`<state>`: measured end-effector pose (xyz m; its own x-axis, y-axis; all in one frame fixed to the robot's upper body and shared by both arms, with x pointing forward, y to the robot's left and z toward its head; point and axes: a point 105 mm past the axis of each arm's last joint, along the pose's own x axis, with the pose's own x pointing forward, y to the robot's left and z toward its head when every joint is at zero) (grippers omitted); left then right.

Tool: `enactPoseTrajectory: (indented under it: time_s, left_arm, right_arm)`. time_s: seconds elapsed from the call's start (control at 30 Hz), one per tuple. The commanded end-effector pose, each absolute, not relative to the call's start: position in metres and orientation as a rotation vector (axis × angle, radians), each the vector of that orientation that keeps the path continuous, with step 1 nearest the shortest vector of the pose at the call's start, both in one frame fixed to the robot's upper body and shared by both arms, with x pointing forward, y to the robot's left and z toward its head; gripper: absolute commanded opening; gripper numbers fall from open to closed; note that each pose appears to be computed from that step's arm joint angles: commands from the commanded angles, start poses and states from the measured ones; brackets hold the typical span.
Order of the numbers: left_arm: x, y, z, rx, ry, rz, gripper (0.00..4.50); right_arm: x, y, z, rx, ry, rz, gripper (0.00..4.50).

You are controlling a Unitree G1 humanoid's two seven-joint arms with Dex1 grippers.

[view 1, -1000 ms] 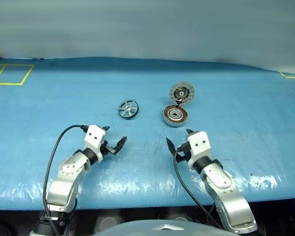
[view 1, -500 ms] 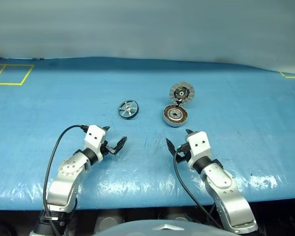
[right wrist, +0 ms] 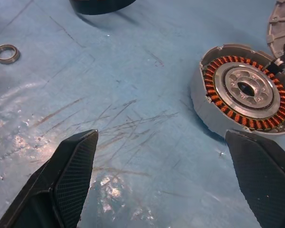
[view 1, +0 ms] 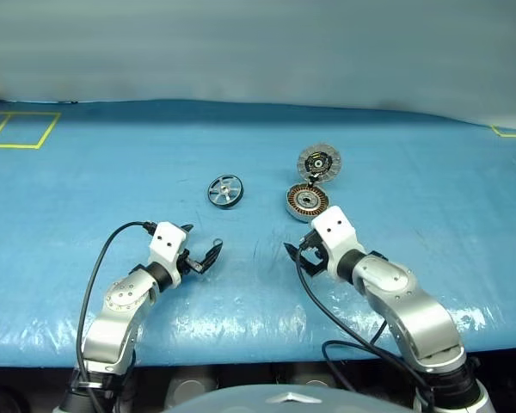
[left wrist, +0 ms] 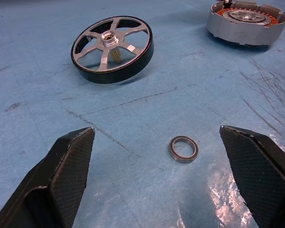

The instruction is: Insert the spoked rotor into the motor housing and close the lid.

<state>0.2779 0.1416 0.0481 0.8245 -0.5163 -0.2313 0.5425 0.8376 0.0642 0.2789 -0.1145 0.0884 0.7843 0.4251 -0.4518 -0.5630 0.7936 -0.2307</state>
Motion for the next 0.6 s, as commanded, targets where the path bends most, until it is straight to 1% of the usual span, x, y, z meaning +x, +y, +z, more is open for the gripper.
enactPoseTrajectory:
  time_s: [0.03, 0.17, 0.33, 0.47, 0.6]
  left_arm:
    - [0.279, 0.135, 0.056, 0.134, 0.165, -0.585, 4.50]
    - [0.277, 0.131, 0.058, 0.169, 0.135, -0.607, 4.50]
    - [0.270, 0.127, 0.057, 0.174, 0.117, -0.636, 4.50]
    - [0.265, 0.124, 0.055, 0.174, 0.098, -0.644, 4.50]
    - [0.263, 0.123, 0.053, 0.172, 0.096, -0.641, 4.50]
  right_arm:
    - [0.299, -0.113, 0.106, -0.419, 0.361, 0.548, 4.49]
    - [0.325, -0.114, 0.115, -0.474, 0.379, 0.536, 4.49]
    - [0.349, -0.116, 0.112, -0.565, 0.416, 0.550, 4.49]
    - [0.360, -0.113, 0.107, -0.589, 0.445, 0.570, 4.49]
    - [0.364, -0.113, 0.102, -0.594, 0.468, 0.587, 4.49]
